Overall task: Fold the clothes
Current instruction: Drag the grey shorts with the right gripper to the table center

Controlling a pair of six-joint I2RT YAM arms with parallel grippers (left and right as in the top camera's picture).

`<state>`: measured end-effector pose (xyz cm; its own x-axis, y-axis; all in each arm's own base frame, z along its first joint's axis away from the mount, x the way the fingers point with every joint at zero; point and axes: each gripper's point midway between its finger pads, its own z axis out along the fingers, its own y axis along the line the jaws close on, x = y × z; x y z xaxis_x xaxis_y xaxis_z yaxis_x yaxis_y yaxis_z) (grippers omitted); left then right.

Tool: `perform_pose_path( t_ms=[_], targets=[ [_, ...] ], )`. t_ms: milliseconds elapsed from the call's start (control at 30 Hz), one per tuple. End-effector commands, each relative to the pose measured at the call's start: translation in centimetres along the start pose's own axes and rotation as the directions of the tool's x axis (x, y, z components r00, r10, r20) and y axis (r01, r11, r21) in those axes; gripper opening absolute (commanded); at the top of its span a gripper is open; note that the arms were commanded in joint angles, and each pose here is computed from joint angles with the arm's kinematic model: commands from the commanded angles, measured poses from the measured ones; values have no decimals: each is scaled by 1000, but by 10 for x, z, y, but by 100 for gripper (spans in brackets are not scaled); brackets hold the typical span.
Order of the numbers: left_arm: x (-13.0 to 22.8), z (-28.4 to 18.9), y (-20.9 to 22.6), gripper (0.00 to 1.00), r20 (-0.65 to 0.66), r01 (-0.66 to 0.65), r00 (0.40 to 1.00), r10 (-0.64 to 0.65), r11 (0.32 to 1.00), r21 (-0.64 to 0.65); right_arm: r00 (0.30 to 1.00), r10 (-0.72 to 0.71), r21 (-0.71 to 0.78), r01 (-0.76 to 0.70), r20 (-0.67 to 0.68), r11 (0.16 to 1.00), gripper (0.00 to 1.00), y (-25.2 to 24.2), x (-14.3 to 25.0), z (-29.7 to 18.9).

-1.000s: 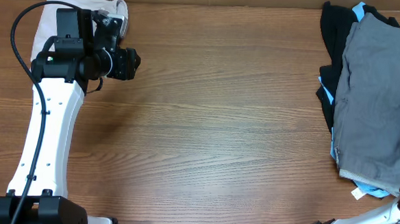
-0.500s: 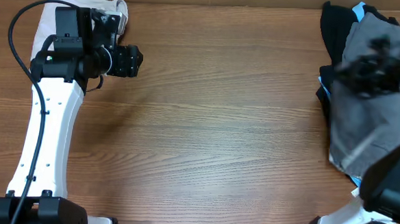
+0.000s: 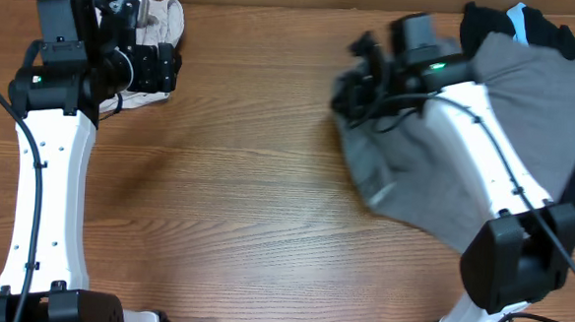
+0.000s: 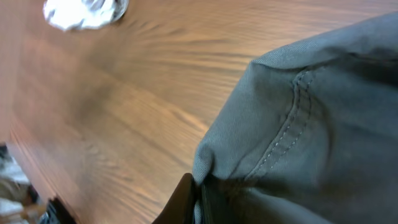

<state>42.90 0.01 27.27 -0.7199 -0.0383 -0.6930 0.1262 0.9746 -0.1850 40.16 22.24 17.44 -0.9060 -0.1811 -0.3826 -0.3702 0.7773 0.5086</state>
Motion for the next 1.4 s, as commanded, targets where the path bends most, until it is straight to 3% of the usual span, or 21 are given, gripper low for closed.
perform_pose_path(
  t_ms=[0, 267, 767, 1067, 1200, 1267, 1367],
  targets=[
    [-9, -7, 6, 82, 24, 7, 1000, -7, 1000, -16, 998, -54, 6, 54, 15, 999, 4, 41, 0, 9],
    [-9, -7, 7, 82, 25, 3, 1000, -3, 1000, -16, 992, -120, -55, 122, 38, 991, 4, 98, 4, 32],
    [-8, -7, 7, 86, 22, -7, 1000, 7, 1000, -17, 991, -135, -110, 132, -17, 985, 4, 134, 24, 81],
    [-8, -7, 11, 87, 21, -25, 999, 26, 999, -40, 976, -216, -201, 208, -17, 957, 4, 185, 43, 97],
    [-8, -7, 15, 88, 19, -25, 999, 26, 998, -64, 973, -225, -218, 210, -44, 953, 14, 199, 58, 101],
    [-8, -7, 16, 89, 19, -25, 999, 27, 997, -69, 969, -238, -226, 217, -67, 950, 29, 208, 69, 103],
    [-8, -7, 16, 89, 20, -30, 999, 32, 997, -69, 964, -252, -230, 226, -91, 947, 43, 214, 80, 105]
  ],
)
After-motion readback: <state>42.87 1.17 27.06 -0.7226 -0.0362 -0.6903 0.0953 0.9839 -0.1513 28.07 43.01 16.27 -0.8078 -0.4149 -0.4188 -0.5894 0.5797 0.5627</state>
